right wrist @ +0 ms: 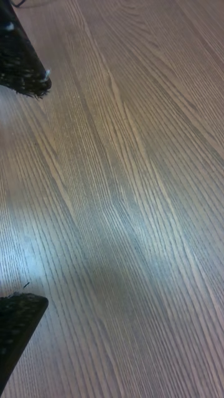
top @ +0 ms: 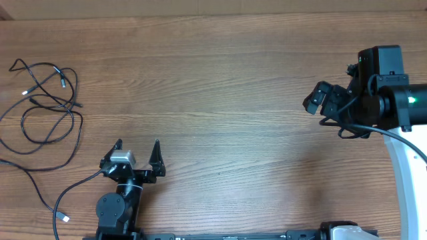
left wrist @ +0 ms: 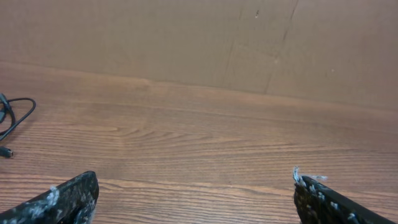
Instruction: Untangle cables
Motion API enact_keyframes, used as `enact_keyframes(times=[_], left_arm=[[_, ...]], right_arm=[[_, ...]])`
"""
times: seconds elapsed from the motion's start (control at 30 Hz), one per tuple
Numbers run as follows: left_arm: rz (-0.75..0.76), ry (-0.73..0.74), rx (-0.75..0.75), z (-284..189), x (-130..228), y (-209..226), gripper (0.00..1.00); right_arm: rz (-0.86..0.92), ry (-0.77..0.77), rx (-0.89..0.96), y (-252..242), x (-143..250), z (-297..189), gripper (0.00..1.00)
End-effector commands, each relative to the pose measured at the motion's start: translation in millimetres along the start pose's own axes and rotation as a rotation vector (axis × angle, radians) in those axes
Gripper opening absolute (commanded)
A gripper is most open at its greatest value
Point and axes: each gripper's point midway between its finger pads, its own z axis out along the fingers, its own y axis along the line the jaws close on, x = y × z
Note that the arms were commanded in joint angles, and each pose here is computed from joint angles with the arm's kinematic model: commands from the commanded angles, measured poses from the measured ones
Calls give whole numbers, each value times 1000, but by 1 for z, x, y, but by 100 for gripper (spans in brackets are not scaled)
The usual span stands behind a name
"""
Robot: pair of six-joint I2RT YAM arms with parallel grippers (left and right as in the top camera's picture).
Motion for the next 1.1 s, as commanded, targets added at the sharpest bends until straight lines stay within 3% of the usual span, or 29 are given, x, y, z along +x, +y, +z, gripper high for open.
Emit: enact_keyframes(times=[0.0, 0.27, 0.47, 0.73, 1.07], left_arm=[[22, -6, -18, 0, 0, 4, 100], [22, -6, -18, 0, 0, 4, 99], [22, -6, -18, 0, 0, 4, 100], [22, -6, -18, 0, 0, 4, 100], [22, -6, -18, 0, 0, 4, 100]], right_arm=[[-1, -20, -7, 2, -4, -5, 100], [-12, -112, 10, 1, -21, -10, 100], [-79, -276, -168, 33, -28, -24, 100], [-111, -428, -256, 27, -14, -13, 100], [-199, -734, -495, 41, -10, -24, 100]])
